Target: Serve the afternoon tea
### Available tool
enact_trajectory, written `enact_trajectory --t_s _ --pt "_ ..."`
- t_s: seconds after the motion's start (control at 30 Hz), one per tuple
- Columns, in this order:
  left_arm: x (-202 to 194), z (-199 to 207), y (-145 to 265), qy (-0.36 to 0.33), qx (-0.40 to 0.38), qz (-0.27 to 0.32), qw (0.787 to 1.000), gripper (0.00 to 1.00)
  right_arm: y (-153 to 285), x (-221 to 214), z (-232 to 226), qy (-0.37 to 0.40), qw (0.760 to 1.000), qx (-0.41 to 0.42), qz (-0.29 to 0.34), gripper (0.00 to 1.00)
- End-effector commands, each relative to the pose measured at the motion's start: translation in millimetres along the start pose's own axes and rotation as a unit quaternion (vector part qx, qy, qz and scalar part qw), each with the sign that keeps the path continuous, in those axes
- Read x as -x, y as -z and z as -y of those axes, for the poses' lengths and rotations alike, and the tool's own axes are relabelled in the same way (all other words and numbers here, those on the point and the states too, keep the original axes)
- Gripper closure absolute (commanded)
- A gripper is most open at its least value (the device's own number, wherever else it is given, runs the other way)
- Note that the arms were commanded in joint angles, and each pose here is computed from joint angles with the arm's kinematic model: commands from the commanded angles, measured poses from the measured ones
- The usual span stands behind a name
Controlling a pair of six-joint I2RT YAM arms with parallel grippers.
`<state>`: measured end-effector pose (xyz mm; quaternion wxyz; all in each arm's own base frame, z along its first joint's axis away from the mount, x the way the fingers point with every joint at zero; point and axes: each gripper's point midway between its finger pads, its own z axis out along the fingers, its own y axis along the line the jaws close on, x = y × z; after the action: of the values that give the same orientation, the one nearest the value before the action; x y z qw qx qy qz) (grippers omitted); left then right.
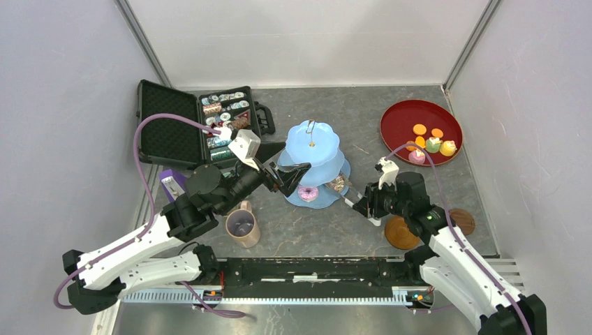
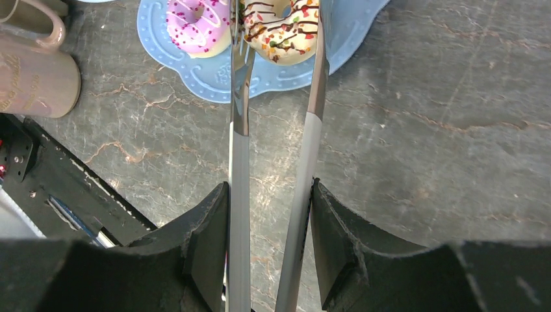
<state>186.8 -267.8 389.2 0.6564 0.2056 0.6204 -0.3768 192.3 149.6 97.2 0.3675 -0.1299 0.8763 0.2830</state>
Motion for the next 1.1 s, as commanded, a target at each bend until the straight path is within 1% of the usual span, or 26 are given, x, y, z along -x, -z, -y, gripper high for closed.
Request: enact_trajectory --t_s 0.0,0.1,0.23,0.37,0.5,0.73,0.8,0.87,0.93,1.07 --pt "12 1 -1 -0.019 -0.002 0.02 1.0 0.0 -11 20 -14 0.017 0.999 0.016 0.036 0.65" --pt "12 1 -1 -0.02 -0.002 0.019 1.0 0.0 -16 19 -20 0.028 0.999 0.015 0.03 0.59" --pt "12 1 -1 -0.02 -0.001 0.019 1.0 0.0 -16 20 -20 0.038 0.999 0.002 0.029 0.48" --pt "12 1 -1 -0.02 -0.001 0.019 1.0 0.0 -15 20 -20 0.043 0.999 -0.001 0.031 0.41" --pt "11 1 -1 -0.02 -0.001 0.018 1.0 0.0 -13 22 -19 0.046 0.998 -0.005 0.035 0.38" --pt "10 1 -2 -0.02 -0.001 0.016 1.0 0.0 -7 31 -24 0.05 0.997 0.001 0.055 0.38" --pt "10 2 -2 -0.019 -0.003 0.016 1.0 0.0 -7 30 -23 0.054 0.997 -0.001 0.058 0.32" --pt "10 2 -2 -0.019 -0.003 0.016 1.0 0.0 -9 25 -20 0.059 0.997 -0.005 0.058 0.21" --pt "10 2 -2 -0.019 -0.003 0.016 1.0 0.0 -14 17 -18 0.072 0.996 -0.008 0.056 0.15" --pt "9 2 -3 -0.019 -0.004 0.015 1.0 0.0 -25 0 -8 0.103 0.993 -0.054 0.031 0.08"
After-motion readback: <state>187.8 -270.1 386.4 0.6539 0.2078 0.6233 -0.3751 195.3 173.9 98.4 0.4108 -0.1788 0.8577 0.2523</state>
